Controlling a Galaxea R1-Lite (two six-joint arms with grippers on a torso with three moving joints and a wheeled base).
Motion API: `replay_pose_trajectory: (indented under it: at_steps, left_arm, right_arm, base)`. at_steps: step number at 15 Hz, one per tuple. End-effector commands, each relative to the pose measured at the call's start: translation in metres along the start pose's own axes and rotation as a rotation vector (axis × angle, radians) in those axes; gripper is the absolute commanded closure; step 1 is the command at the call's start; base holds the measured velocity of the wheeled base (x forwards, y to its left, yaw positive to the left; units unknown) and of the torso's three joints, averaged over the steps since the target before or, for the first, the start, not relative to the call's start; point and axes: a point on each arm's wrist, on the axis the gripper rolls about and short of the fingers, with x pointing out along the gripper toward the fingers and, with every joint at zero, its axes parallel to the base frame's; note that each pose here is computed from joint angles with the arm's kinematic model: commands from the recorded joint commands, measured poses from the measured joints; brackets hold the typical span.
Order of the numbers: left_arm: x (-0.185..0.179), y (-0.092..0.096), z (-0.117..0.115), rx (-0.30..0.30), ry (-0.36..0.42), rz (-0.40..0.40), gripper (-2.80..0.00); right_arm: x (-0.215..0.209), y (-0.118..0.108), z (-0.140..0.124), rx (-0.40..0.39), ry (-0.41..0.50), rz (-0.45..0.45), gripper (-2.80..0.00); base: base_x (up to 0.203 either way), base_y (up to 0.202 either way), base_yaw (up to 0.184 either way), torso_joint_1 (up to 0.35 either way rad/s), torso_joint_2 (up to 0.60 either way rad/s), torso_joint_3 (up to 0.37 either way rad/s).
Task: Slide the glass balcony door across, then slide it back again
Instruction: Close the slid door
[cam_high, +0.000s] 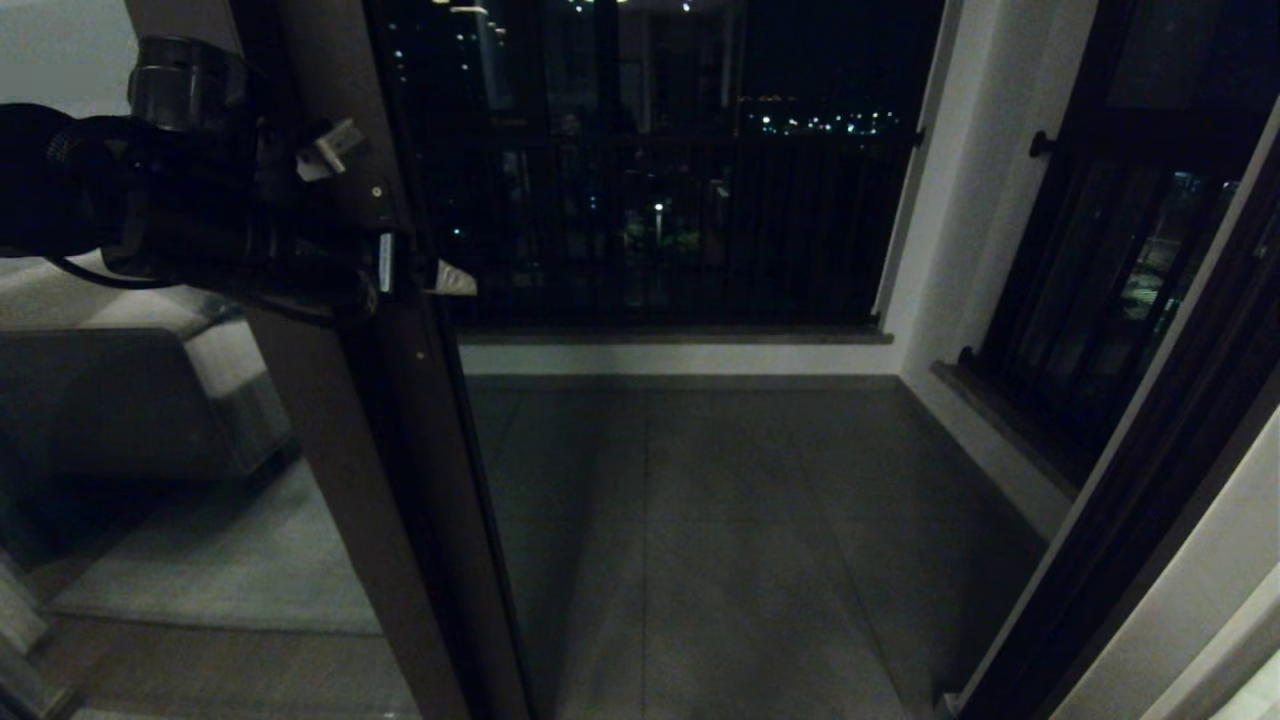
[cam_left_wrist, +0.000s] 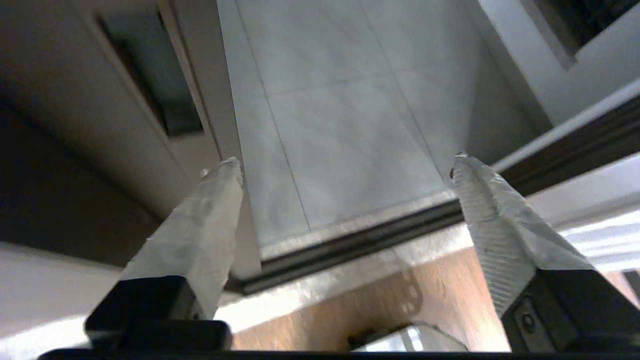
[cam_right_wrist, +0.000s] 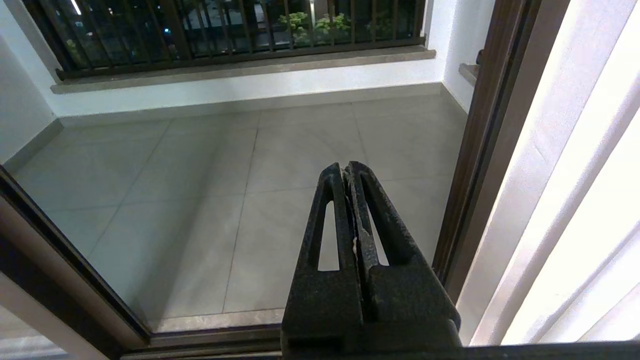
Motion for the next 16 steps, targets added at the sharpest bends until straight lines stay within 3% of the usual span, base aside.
replay_pose_trajectory:
  at_steps: [1,5,16]
  left_arm:
    - [0.009,0.003,-0.001,-0.001,0.004,0.001,-2.8]
    - [0.017,0.006,-0.002,0.043,-0.002,0.04,-2.8]
    - [0.03,0.011,0.003,0.072,-0.037,0.062,-2.8]
  right_arm:
    - [0.0,0.0,0.0,0.001,0.0,0.0,0.0]
    - [0.0,0.0,0.0,0.001,-0.001,0.0,0.0]
    - [0.0,0.0,0.0,0.001,0.0,0.0,0.0]
  base:
    - [0.0,0.0,0.0,0.0,0.0,0.0]
    - [0.0,0.0,0.0,0.0,0.0,0.0]
    - [0.0,0.0,0.0,0.0,0.0,0.0]
